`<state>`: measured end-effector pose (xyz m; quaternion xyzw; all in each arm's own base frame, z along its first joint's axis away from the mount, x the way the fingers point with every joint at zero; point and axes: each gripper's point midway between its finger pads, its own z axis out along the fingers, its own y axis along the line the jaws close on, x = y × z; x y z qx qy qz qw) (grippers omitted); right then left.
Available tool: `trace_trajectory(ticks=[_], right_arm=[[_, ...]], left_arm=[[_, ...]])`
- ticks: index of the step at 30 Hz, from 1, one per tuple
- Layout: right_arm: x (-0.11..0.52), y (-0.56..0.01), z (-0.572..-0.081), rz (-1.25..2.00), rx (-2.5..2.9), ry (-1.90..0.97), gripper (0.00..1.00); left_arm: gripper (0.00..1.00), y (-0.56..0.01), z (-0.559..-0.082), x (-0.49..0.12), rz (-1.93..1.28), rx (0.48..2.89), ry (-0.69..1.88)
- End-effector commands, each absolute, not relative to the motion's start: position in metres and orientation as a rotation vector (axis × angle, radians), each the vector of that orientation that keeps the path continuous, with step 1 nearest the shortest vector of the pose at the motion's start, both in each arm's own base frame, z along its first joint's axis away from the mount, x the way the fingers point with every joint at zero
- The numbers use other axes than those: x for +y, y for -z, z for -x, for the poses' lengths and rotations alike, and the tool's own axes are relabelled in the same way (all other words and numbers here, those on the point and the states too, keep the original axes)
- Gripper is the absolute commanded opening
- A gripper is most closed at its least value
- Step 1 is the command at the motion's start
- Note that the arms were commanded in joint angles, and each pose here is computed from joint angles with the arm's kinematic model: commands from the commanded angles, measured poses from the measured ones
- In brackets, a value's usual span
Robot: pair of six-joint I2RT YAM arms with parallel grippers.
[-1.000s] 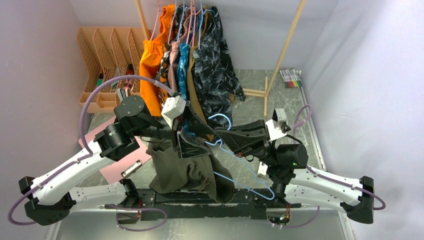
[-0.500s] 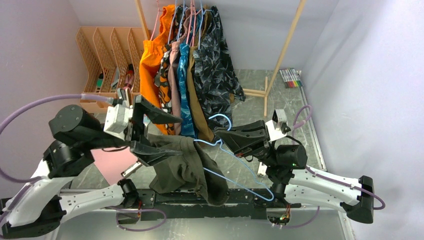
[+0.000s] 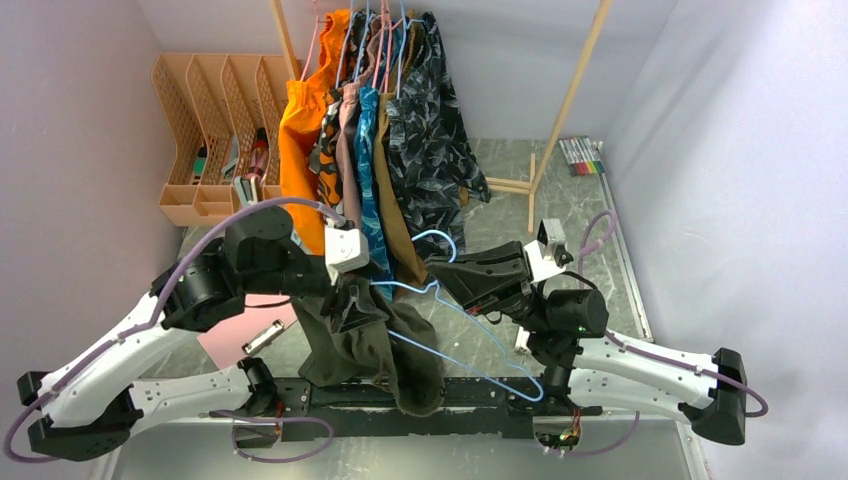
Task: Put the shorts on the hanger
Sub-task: Hang the shorts on the hanger.
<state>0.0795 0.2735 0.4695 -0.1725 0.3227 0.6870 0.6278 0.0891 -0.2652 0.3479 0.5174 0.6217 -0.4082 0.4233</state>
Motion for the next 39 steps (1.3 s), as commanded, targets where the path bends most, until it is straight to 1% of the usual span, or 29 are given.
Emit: trace_trajectory(ticks=[1, 4, 8, 11, 16, 20, 24, 25, 27, 30, 31, 35, 39], right_arm=[[0.258, -0.482, -0.076, 0.344, 0.664, -1.587, 0.00], [0.258, -0.483, -0.076, 0.350, 0.662, -1.580, 0.00], [0.258, -0.483, -0.075, 0.356, 0.662, -1.578, 0.00], [0.257, -0.482, -0.074, 0.359, 0.664, -1.577, 0.00], [0.258, -0.481, -0.073, 0.371, 0.666, -1.579, 0.00], [0.259, -0.482, -0.072, 0.380, 0.668, -1.584, 0.00], [0.260, -0.483, -0.069, 0.393, 0.666, -1.593, 0.00], [0.260, -0.483, -0.069, 0.394, 0.665, -1.595, 0.00], [0.259, -0.483, -0.068, 0.396, 0.664, -1.596, 0.00], [0.258, -0.482, -0.067, 0.399, 0.667, -1.593, 0.00], [0.258, -0.481, -0.068, 0.399, 0.669, -1.590, 0.00], [0.261, -0.476, -0.069, 0.411, 0.688, -1.584, 0.00], [0.262, -0.473, -0.069, 0.415, 0.696, -1.581, 0.00]], left_arm=[[0.83, -0.391, -0.089, -0.248, -1.199, 1.428, 0.981], [0.88, -0.403, -0.087, -0.233, -1.173, 1.408, 0.944], [0.90, -0.396, -0.079, -0.219, -1.182, 1.442, 0.930], [0.90, -0.380, -0.080, -0.216, -1.196, 1.482, 0.909], [0.84, -0.347, -0.091, -0.218, -1.243, 1.577, 0.838], [0.76, -0.343, -0.097, -0.225, -1.274, 1.569, 0.815], [0.70, -0.347, -0.098, -0.234, -1.307, 1.534, 0.824], [0.67, -0.347, -0.098, -0.235, -1.319, 1.528, 0.824], [0.55, -0.346, -0.097, -0.238, -1.345, 1.520, 0.834], [0.30, -0.345, -0.089, -0.243, -1.388, 1.499, 0.884], [0.25, -0.347, -0.086, -0.246, -1.399, 1.486, 0.907], [0.20, -0.373, -0.071, -0.257, -1.403, 1.369, 1.031], [0.22, -0.403, -0.060, -0.264, -1.390, 1.245, 1.121]])
